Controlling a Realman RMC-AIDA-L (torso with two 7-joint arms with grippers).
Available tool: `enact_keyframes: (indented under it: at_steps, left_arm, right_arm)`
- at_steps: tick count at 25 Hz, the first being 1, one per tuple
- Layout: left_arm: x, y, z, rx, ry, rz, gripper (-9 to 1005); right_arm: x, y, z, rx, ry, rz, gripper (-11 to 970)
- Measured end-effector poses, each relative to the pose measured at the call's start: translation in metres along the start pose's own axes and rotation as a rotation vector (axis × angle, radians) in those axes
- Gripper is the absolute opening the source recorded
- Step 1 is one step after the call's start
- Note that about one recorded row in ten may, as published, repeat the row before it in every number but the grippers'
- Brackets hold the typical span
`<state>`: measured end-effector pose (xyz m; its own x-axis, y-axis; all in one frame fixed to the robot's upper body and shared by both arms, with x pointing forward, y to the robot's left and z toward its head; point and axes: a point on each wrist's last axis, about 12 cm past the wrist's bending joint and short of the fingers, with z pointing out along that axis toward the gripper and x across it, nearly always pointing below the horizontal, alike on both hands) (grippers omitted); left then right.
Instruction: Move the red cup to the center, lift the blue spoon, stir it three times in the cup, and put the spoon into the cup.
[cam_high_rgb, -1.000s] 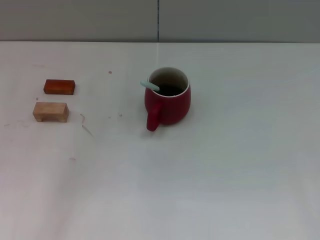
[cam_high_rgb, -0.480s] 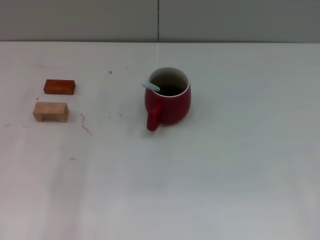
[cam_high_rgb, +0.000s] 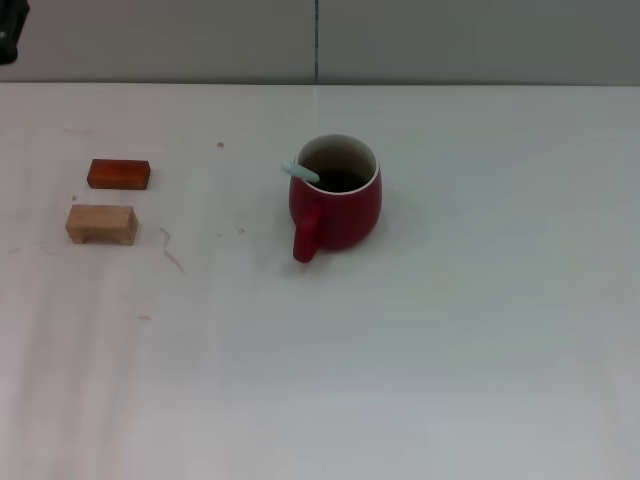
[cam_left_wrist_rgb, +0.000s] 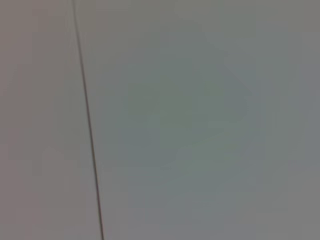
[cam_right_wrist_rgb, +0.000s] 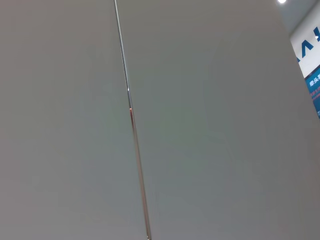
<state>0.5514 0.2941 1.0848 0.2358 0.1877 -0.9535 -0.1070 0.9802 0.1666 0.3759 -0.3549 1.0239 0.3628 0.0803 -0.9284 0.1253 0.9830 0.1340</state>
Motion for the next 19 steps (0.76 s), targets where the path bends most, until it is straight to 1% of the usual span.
enact_keyframes:
  at_steps: [4, 6, 13, 19]
  left_arm:
    - [0.023, 0.009, -0.012, 0.0, 0.078, -0.088, 849]
    - [0.032, 0.016, -0.019, -0.006, 0.091, -0.102, 849]
    - [0.036, 0.02, -0.026, 0.012, 0.06, -0.037, 849]
    - [0.037, 0.023, -0.036, 0.017, 0.05, -0.022, 849]
  right_arm:
    - [0.0, -0.001, 0.0, 0.004, -0.002, -0.03, 813]
    - [-0.001, -0.001, -0.001, 0.014, -0.004, -0.05, 813]
    - [-0.001, -0.003, -0.002, 0.041, -0.009, -0.054, 813]
    - [-0.001, -0.004, -0.002, 0.048, -0.008, -0.056, 813]
